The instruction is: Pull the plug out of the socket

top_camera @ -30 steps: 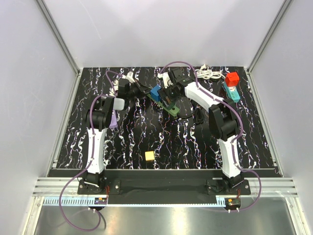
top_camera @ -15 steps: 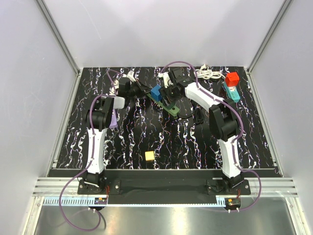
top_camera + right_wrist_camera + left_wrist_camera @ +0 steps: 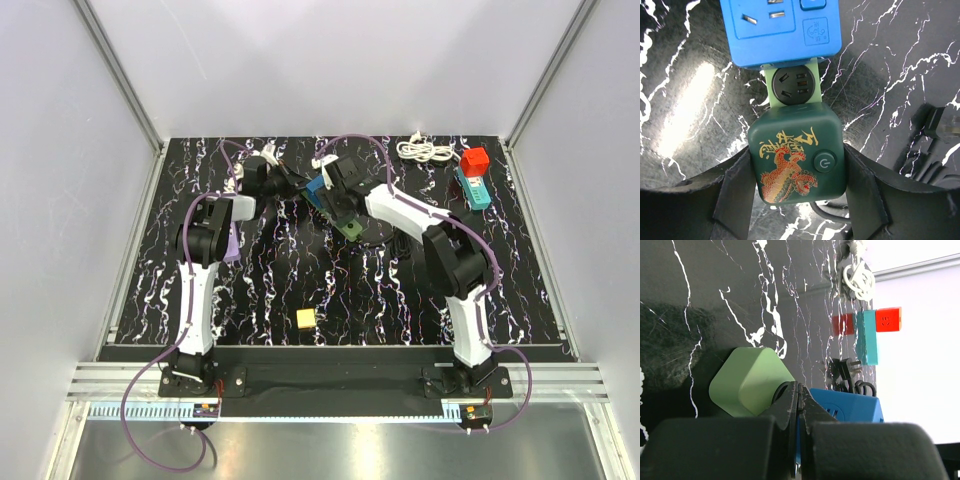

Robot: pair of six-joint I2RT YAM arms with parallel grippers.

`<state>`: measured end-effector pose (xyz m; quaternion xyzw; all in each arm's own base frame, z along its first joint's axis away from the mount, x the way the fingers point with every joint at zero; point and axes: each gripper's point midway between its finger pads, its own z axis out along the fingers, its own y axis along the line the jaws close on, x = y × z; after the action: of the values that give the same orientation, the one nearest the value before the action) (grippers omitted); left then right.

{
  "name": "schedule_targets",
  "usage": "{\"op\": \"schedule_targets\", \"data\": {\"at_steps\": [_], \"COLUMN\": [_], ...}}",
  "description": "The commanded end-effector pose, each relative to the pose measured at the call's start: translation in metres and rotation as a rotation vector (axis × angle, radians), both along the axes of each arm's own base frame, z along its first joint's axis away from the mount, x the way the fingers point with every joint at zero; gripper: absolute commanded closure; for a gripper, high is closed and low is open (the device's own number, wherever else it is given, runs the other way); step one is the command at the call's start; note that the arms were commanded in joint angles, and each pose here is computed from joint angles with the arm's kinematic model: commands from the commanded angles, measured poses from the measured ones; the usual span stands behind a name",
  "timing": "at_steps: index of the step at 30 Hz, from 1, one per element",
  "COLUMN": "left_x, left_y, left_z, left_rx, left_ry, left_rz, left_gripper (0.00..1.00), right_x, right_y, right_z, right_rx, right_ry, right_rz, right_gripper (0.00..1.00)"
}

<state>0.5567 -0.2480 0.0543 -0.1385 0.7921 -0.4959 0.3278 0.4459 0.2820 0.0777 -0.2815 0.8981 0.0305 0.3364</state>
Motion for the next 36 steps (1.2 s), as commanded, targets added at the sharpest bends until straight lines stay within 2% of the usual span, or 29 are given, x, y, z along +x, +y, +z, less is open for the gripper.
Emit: {"op": "schedule_targets", "data": {"at_steps": [1, 11, 16, 17, 18, 19, 20, 23, 25, 27, 31, 36], "left_x": [-0.008, -0.010, -0.012, -0.011, -0.008, -0.014, -0.014, -0.017, -0.018, -0.022, -0.040, -0.062], "left_y": [-0.004, -0.007, -0.009, -0.009, -0.008, -0.007, -0.006, 0.004, 0.014, 0.023, 0.027, 0.027], "left_z": [-0.028, -0.027, -0.022, -0.016, -0.005, -0.006, 0.002, 0.018, 0.041, 0.045, 0.050, 0.054], "left_rx": [0.067, 0.097, 0.070, 0.054, 0.027, 0.009, -0.008, -0.066, -0.131, -0.144, -0.181, -0.299], "left_ry": [0.065, 0.057, 0.036, 0.014, -0.031, -0.038, -0.067, -0.138, -0.208, -0.221, -0.229, -0.246], "left_rz": [-0.007, -0.011, -0.028, -0.029, -0.026, -0.038, -0.037, -0.033, -0.034, -0.026, -0.018, -0.017], "left_gripper": [1.00, 1.00, 0.99, 0.93, 0.83, 0.64, 0.55, 0.37, 0.32, 0.31, 0.35, 0.34], "right_x": [0.017, 0.029, 0.027, 0.026, 0.024, 0.022, 0.022, 0.019, 0.017, 0.018, 0.027, 0.040], "right_y": [-0.003, 0.010, 0.000, 0.001, 0.002, 0.002, 0.001, -0.001, 0.001, -0.004, -0.007, -0.005], "right_z": [0.070, 0.085, 0.084, 0.083, 0.079, 0.077, 0.077, 0.072, 0.070, 0.067, 0.074, 0.082], "right_rx": [0.081, 0.147, 0.121, 0.124, 0.127, 0.129, 0.126, 0.127, 0.130, 0.129, 0.185, 0.250], "right_ry": [-0.202, -0.218, -0.224, -0.219, -0.205, -0.203, -0.202, -0.195, -0.190, -0.190, -0.195, -0.189], "right_rz": [-0.102, -0.126, -0.148, -0.145, -0.138, -0.137, -0.142, -0.138, -0.133, -0.172, -0.223, -0.240], "right_gripper": [1.00, 1.00, 1.00, 1.00, 1.00, 1.00, 1.00, 1.00, 1.00, 1.00, 1.00, 1.00]}}
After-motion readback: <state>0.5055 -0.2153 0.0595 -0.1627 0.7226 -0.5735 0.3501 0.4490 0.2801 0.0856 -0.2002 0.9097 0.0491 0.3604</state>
